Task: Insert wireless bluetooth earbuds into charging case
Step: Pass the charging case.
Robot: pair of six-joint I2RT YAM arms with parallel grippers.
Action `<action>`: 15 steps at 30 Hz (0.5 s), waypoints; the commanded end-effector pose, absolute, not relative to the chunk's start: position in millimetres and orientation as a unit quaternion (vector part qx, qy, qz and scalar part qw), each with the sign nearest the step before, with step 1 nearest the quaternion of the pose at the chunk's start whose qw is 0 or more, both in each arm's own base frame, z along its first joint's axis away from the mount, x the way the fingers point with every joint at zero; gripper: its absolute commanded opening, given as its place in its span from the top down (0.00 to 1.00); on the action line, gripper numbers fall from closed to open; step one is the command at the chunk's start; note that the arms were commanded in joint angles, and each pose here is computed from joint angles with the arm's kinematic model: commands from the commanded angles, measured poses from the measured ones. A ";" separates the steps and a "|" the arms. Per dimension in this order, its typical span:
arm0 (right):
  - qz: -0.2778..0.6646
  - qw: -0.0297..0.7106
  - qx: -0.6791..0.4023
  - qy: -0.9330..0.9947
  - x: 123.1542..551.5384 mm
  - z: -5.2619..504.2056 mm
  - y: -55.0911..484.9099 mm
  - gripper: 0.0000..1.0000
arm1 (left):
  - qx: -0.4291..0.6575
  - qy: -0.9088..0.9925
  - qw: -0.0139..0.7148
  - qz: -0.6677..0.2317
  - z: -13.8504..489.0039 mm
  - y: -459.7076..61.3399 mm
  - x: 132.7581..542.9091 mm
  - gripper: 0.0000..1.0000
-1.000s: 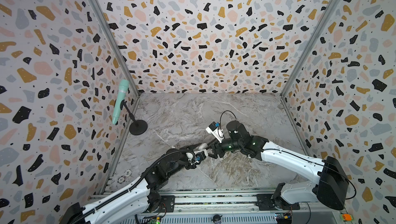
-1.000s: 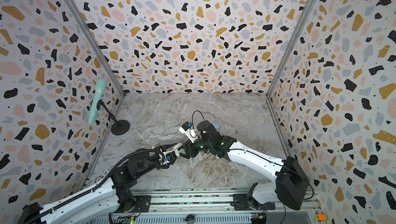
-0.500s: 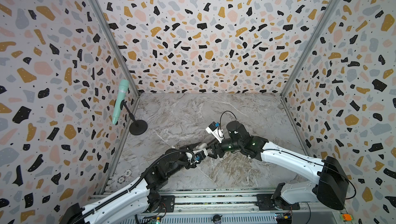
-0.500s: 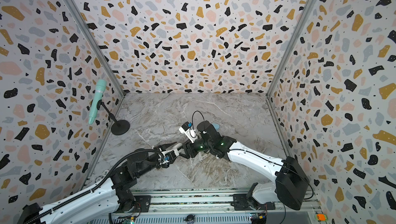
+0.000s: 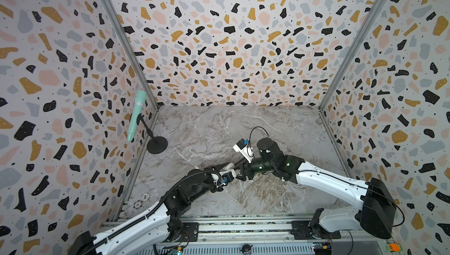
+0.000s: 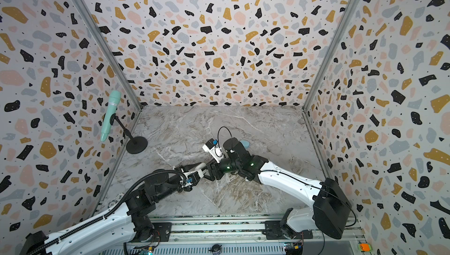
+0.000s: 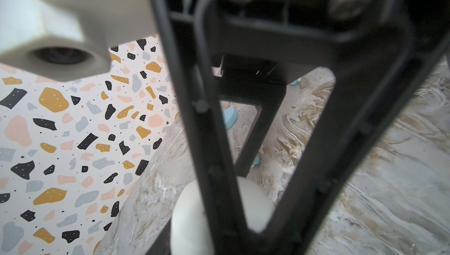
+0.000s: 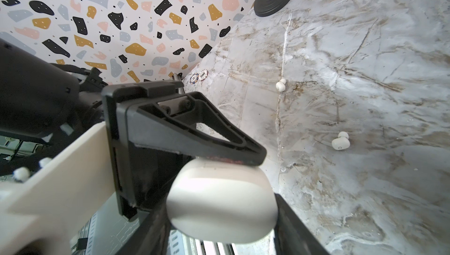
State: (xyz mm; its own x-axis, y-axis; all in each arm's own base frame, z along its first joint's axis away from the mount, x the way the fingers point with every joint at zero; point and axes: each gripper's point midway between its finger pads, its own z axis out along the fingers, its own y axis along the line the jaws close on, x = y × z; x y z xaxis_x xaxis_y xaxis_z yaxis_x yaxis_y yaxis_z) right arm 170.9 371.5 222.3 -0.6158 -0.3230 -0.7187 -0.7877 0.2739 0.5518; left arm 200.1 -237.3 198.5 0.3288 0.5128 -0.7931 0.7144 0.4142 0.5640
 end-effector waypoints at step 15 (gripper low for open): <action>0.483 0.241 -0.369 0.756 168.6 224.5 374.7 1.00 | 0.528 0.559 0.634 -0.082 210.3 -240.3 200.7 0.52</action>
State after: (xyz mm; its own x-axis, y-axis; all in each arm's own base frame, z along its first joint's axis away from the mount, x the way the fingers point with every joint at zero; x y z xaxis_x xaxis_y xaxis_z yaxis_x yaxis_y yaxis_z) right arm 171.6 372.3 220.3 -0.6201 -0.3243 -0.7143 -0.7843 0.2766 0.5553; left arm 200.6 -237.3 197.3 0.3326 0.5202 -0.7866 0.7117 0.4089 0.5713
